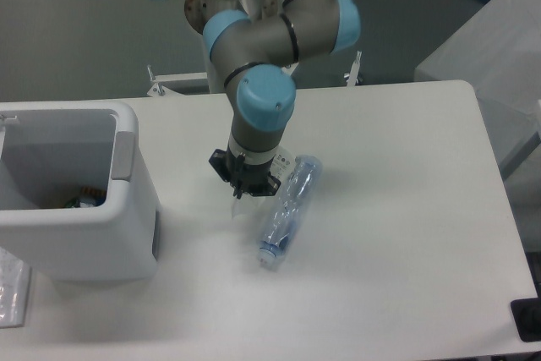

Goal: Place the trash in the trash can
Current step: 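Lower the gripper onto the tissue and close on it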

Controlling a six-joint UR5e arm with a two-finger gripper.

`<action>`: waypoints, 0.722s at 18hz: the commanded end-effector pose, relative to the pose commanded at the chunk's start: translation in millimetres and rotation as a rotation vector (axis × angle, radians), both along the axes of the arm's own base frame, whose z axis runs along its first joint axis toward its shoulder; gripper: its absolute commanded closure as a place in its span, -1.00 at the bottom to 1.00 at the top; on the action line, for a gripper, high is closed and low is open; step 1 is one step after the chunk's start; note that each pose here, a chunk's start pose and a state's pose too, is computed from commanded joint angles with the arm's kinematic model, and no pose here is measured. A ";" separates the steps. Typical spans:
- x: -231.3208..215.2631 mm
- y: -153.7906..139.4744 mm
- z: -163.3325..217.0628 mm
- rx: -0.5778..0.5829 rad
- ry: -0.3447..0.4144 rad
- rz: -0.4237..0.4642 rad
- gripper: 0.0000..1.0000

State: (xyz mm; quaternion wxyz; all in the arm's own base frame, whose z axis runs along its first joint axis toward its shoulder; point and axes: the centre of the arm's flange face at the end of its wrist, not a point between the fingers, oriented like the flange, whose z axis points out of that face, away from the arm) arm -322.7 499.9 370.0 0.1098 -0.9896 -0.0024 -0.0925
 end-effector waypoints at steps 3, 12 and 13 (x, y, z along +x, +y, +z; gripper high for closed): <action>-18.6 5.5 39.5 0.108 -0.021 0.036 1.00; -62.0 7.9 155.7 0.434 -0.102 0.204 1.00; -60.6 9.2 165.2 0.456 -0.119 0.218 1.00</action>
